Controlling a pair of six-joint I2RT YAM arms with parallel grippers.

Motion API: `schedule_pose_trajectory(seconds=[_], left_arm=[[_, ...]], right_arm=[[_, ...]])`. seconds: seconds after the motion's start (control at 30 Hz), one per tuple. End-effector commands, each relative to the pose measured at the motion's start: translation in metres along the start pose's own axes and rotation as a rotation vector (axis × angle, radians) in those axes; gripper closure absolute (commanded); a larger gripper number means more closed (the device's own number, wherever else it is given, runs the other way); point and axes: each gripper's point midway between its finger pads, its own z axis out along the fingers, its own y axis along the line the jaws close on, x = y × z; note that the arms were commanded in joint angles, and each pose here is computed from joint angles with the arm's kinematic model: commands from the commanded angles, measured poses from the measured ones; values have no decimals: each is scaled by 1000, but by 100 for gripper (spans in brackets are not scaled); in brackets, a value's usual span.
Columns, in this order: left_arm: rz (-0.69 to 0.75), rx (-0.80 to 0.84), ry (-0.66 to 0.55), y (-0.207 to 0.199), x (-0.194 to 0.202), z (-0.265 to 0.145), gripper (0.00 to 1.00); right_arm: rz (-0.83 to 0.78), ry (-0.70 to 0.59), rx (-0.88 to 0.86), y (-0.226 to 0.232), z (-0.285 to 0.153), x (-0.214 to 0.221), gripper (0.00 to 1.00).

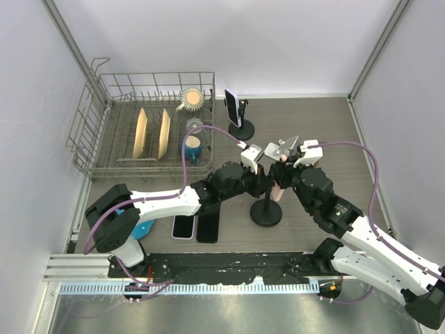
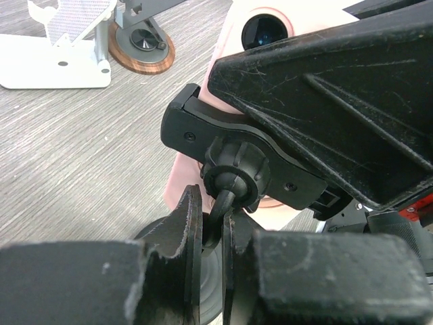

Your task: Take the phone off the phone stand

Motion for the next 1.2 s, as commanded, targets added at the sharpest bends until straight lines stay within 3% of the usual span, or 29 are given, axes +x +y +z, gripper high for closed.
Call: schedule_pose_trajectory(seconds=[0.0,0.33,0.57,1.17], left_arm=[[-118,-625,-325,166,-86,-33,100],[-78,-613,-349,163,-83,-50,100],[27,-587,-379,134,-92,-58,100],[65,-500,-378,84,-66,-58,100]], right_arm=[[-82,253,-150,21,-28,56,99],[-54,201,110,-21,-27,40,99],[-44,176,299,-49,-28,34,99],[-54,122,559,-82,-26,24,99]])
